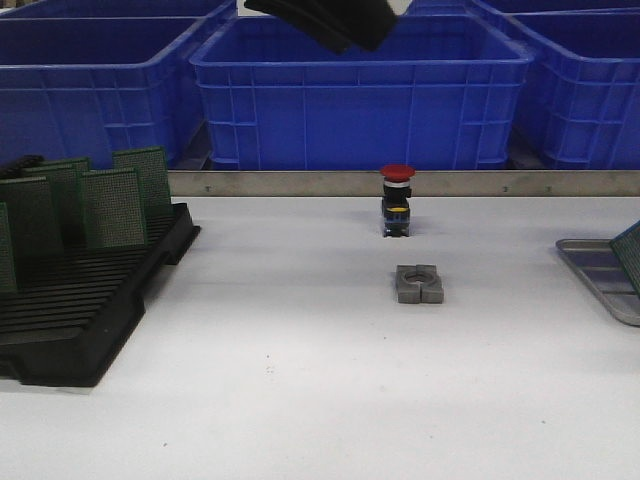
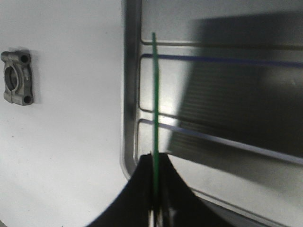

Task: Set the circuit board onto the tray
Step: 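Lower the board into the tray and open the right gripper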

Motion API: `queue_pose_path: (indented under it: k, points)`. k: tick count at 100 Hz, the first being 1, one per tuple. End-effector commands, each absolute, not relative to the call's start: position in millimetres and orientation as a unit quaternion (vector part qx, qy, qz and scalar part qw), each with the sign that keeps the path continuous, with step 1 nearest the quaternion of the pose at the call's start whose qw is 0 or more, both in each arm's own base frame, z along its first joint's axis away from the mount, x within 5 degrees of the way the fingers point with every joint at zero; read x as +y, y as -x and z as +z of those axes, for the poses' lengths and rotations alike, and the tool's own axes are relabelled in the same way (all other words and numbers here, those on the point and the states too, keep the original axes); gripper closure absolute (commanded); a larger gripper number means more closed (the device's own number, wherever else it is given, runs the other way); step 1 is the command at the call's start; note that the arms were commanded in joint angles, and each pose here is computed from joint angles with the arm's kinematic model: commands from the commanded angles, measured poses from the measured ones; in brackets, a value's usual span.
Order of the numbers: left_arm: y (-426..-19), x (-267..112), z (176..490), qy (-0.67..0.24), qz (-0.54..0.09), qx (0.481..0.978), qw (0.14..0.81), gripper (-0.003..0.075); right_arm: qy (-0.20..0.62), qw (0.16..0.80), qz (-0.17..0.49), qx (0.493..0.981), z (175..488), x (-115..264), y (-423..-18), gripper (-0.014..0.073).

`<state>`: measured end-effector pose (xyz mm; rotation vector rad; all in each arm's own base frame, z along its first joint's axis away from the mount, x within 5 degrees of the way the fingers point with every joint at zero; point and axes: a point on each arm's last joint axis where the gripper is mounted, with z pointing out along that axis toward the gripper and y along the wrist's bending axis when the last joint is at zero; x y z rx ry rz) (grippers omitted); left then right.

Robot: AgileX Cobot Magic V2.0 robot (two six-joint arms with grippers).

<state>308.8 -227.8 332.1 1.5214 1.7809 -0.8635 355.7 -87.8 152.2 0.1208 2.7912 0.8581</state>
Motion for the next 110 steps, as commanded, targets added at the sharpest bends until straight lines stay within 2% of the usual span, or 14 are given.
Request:
queue_pose_path:
  k: [1,18,32,46,65,75,84,110]
  points:
    - [-302.0,-225.7,363.4,-0.561,-0.344,0.660,0.362,0.0112,-0.042,0.143,0.303,0.941,175.2,-88.4,-359.6,0.0663]
    - [-302.0,-225.7,363.4,-0.561,-0.344,0.660,0.362,0.0112,-0.043,0.138,0.304,0.941,171.8,-88.6,-360.0,0.0655]
    - [-302.0,-225.7,363.4,-0.561,-0.344,0.660,0.362,0.0112,-0.044,0.138,0.304,0.942,171.6,-88.6,-360.1,0.0572]
    - [-302.0,-225.7,363.4,-0.561,-0.344,0.660,0.362,0.0112,-0.046,0.139,0.304,0.942,171.6,-88.8,-360.2,0.0417]
    - [-302.0,-225.7,363.4,-0.561,-0.344,0.660,0.362,0.0112,-0.047,0.140,0.302,0.942,171.5,-89.0,-360.5,0.0133]
    - [-302.0,-225.7,363.4,-0.561,-0.344,0.660,0.362,0.0112,-0.049,0.144,0.298,0.942,171.3,-89.9,-361.3,0.0046]
    - [-302.0,-225.7,363.4,-0.561,-0.344,0.660,0.362,0.0112,-0.051,0.147,0.295,0.943,171.1,-90.4,-361.9,0.0013]
    - [-302.0,-225.7,363.4,-0.561,-0.344,0.660,0.362,0.0112,-0.056,0.160,0.282,0.944,171.2,-92.6,-364.0,0.0012]
